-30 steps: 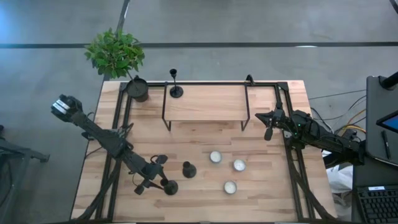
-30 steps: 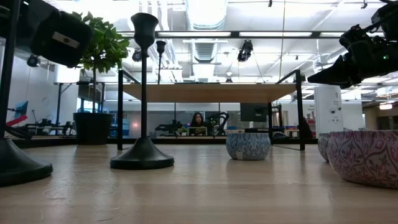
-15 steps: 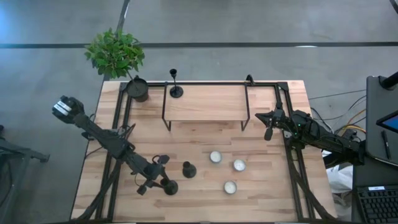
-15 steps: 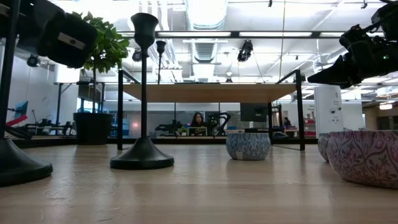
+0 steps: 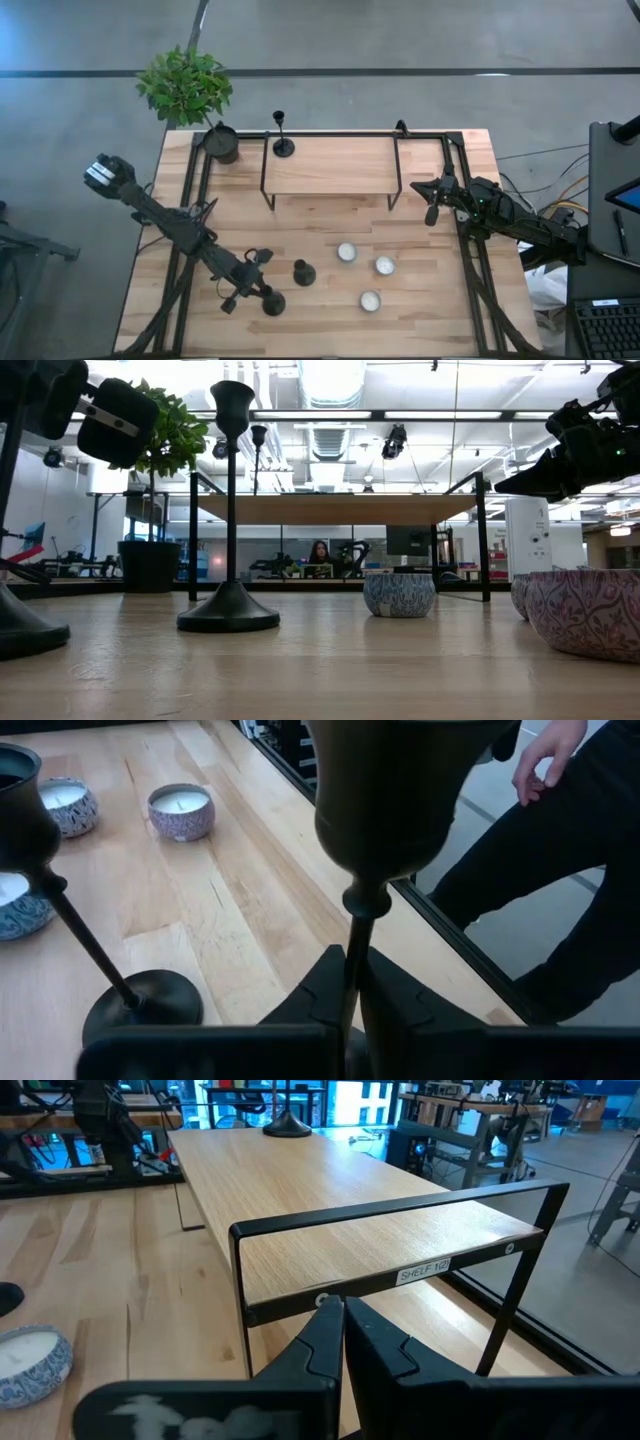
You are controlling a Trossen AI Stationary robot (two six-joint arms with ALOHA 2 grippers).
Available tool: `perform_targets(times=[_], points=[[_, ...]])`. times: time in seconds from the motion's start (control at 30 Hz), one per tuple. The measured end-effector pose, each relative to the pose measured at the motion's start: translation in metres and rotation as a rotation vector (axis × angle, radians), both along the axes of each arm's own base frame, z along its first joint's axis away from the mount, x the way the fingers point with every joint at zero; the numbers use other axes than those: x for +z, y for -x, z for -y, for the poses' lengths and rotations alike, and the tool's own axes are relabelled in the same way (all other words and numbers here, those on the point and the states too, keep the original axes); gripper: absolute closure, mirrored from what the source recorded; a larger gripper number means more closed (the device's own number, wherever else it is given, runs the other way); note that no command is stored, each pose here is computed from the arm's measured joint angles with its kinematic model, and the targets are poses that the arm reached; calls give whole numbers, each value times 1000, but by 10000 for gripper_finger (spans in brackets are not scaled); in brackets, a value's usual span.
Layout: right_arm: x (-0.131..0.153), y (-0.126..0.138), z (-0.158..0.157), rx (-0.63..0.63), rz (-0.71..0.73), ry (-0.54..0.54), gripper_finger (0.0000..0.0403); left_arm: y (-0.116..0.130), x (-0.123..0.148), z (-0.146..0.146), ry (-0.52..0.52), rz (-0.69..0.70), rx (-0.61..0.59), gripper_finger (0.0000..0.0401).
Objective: Pick & Place candle stick holders
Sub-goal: Put the left black candle holder on the shelf
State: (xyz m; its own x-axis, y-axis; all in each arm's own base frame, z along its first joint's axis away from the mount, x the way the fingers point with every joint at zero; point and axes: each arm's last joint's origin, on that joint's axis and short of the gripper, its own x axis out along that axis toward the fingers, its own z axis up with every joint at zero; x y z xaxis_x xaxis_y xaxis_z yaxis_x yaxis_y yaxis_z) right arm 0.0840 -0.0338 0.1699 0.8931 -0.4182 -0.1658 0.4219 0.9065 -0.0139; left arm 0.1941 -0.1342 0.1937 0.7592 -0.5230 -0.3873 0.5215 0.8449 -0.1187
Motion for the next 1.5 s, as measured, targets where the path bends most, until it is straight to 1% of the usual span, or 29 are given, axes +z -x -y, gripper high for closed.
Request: perform_targets(times=[1.03, 1.17, 1.5], points=[[0, 0, 0, 0, 0, 0, 394, 0, 2, -2, -6, 13, 22, 381], [0, 0, 0, 0, -1, 0, 394, 2, 9, -4, -6, 51, 23, 381], [0, 0, 0, 0, 0, 0, 394, 12, 34, -30, 24, 119, 116, 381]])
